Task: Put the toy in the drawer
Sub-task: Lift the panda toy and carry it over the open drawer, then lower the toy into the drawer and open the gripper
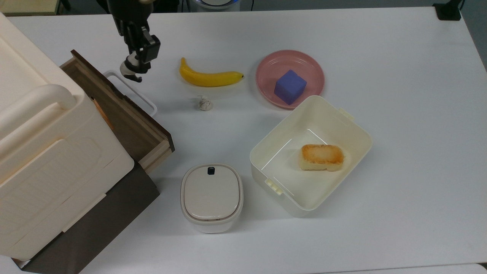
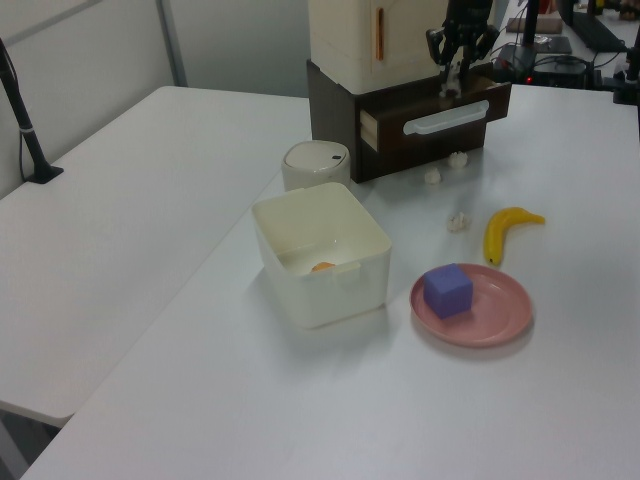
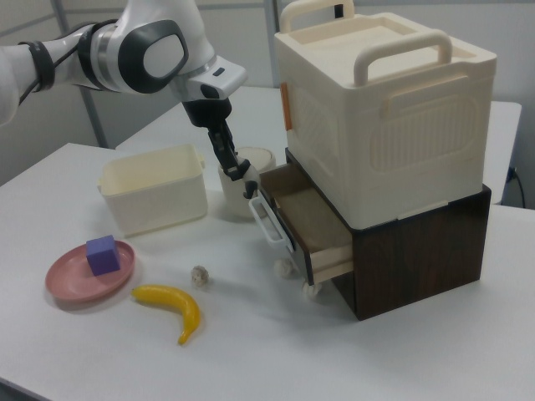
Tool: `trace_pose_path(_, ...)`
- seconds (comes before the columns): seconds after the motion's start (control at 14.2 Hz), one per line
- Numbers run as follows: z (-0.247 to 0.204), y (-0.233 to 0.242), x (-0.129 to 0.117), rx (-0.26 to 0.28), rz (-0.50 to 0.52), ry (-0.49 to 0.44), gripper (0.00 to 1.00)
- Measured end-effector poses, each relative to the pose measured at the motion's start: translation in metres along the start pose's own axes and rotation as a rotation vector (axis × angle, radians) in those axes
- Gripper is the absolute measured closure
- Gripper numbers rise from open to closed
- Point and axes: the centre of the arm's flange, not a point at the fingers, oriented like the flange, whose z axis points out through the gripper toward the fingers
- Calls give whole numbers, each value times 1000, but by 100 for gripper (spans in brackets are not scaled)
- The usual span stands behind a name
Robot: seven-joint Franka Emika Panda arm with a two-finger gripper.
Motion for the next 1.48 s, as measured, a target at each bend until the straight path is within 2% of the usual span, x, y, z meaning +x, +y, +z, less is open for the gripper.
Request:
trace_pose_path(0.35, -6, 19, 28, 31, 52, 50, 62)
trace_pose_path(0.56, 6, 24, 38, 31, 68, 54, 62)
trace_pose_path(0.84, 28, 29, 60, 65, 96, 101, 62)
trace_pose_path(1.13, 35, 37, 73, 57, 108, 129, 63)
trace_pose_path(1.27, 35, 38, 74, 55, 107, 131, 48)
trace_pose_path(1.41, 35, 38, 74, 48, 102, 136, 23)
trace_pose_path(1.48, 35, 38, 74, 47, 101, 138, 7)
